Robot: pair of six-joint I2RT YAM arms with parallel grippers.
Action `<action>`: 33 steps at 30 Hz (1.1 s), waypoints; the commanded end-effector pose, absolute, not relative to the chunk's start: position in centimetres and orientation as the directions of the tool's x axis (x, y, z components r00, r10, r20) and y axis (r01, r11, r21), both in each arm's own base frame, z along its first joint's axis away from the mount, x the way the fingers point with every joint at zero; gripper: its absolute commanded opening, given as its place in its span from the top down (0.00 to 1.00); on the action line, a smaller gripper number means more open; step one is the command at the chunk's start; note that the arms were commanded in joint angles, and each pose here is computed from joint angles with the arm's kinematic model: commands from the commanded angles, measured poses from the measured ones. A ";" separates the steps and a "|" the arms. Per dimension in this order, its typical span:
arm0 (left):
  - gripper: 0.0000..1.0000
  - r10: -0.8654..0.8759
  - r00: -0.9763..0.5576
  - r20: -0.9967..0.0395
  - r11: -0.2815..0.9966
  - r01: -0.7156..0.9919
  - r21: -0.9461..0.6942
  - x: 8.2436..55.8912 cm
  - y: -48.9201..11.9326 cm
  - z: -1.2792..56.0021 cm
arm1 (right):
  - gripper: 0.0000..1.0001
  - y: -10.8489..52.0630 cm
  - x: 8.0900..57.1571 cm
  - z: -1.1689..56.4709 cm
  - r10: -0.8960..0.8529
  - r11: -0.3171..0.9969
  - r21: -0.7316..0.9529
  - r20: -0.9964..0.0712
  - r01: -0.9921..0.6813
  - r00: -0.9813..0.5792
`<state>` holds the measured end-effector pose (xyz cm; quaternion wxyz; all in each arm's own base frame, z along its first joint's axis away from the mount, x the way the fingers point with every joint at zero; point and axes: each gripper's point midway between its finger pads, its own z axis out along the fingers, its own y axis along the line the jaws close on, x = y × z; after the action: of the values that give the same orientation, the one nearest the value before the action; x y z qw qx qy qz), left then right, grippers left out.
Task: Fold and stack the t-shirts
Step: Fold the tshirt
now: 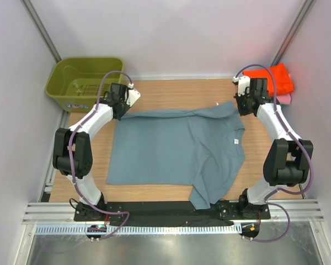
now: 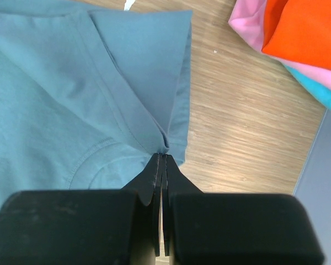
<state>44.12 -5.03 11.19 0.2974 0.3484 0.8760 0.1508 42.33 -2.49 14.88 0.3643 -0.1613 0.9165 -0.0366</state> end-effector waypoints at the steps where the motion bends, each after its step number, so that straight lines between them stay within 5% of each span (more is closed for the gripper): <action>1: 1.00 0.690 -0.569 -0.448 0.719 0.469 0.513 44.8 -3.9 13.5 | 0.99 -3.0 41.7 16.3 -0.335 0.942 -0.210 -0.671 -0.263 -0.661; 14: 1.00 0.617 -0.611 -0.497 0.773 0.350 0.529 45.7 -1.5 15.2 | 0.99 -3.3 39.5 17.7 -0.345 0.938 -0.212 -0.662 -0.275 -0.665; 33: 1.00 0.619 -0.698 -0.361 0.774 0.463 0.432 39.2 -1.3 10.5 | 0.99 -1.5 35.1 13.4 -0.312 0.942 -0.085 -0.577 -0.324 -0.755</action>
<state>40.44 -1.25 9.95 0.2533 0.3090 0.9014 0.1667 36.20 -1.97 12.24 0.2974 -0.1704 0.9394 -0.0006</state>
